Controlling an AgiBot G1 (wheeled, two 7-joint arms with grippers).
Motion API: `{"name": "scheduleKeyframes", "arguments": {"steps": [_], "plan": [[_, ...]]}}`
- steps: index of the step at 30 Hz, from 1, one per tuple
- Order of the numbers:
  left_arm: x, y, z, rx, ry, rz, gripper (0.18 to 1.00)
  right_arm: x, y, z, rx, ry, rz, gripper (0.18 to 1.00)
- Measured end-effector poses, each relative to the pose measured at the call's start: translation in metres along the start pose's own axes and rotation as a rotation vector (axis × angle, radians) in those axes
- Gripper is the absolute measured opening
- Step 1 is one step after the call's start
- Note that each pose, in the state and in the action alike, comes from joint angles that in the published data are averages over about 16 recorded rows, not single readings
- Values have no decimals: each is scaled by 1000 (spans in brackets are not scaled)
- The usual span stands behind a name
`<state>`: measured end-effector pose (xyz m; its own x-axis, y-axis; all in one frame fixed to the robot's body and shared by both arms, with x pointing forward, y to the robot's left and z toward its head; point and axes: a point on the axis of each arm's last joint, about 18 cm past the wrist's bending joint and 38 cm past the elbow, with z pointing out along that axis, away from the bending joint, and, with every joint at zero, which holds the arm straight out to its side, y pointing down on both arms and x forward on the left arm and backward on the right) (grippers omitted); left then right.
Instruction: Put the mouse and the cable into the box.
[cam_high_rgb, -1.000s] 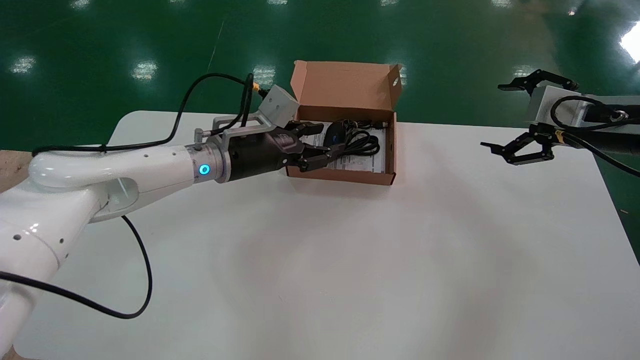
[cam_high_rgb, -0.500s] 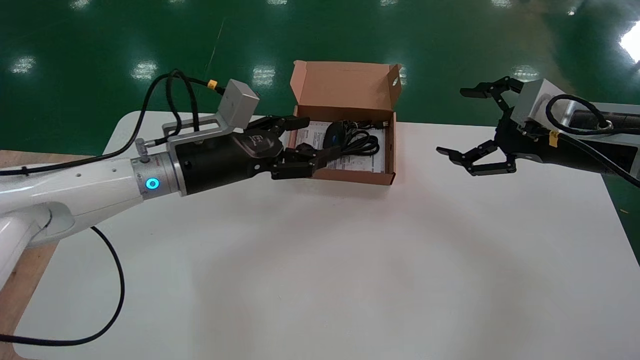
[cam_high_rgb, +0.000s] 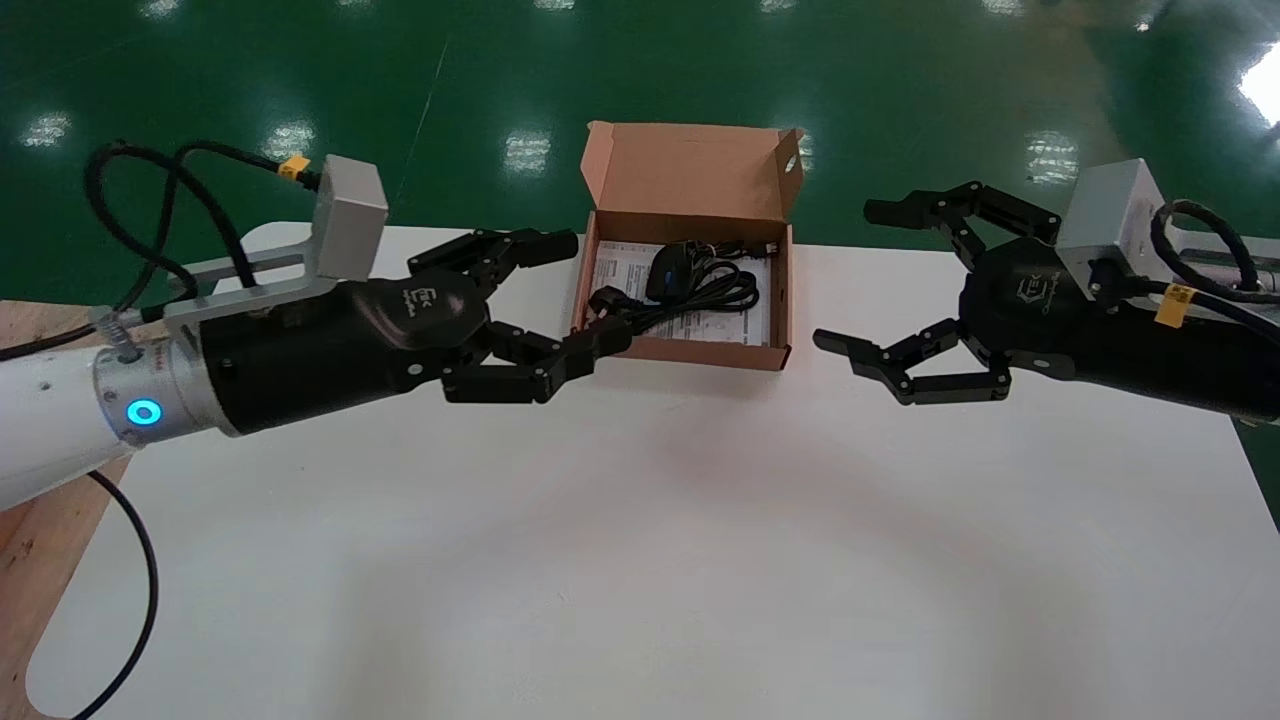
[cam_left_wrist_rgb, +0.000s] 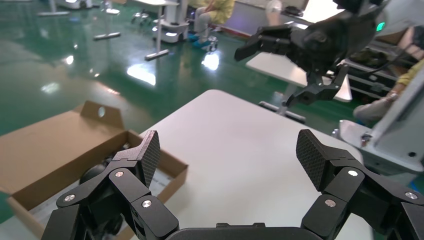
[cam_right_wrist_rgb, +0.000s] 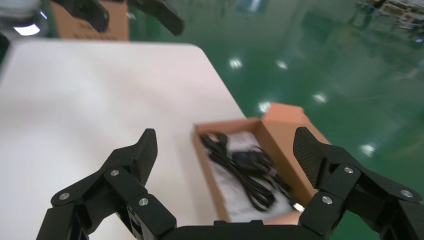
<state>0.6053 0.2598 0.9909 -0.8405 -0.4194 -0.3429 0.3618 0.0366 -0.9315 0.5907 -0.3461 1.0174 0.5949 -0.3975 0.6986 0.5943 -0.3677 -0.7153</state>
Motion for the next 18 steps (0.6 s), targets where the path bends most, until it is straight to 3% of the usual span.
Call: {"name": "scheduleKeyframes", "arguments": {"steps": [18], "plan": [[72,-39,-73,-12,191,105,1001,-80,-52,-18,167,-230,218,1001]]}}
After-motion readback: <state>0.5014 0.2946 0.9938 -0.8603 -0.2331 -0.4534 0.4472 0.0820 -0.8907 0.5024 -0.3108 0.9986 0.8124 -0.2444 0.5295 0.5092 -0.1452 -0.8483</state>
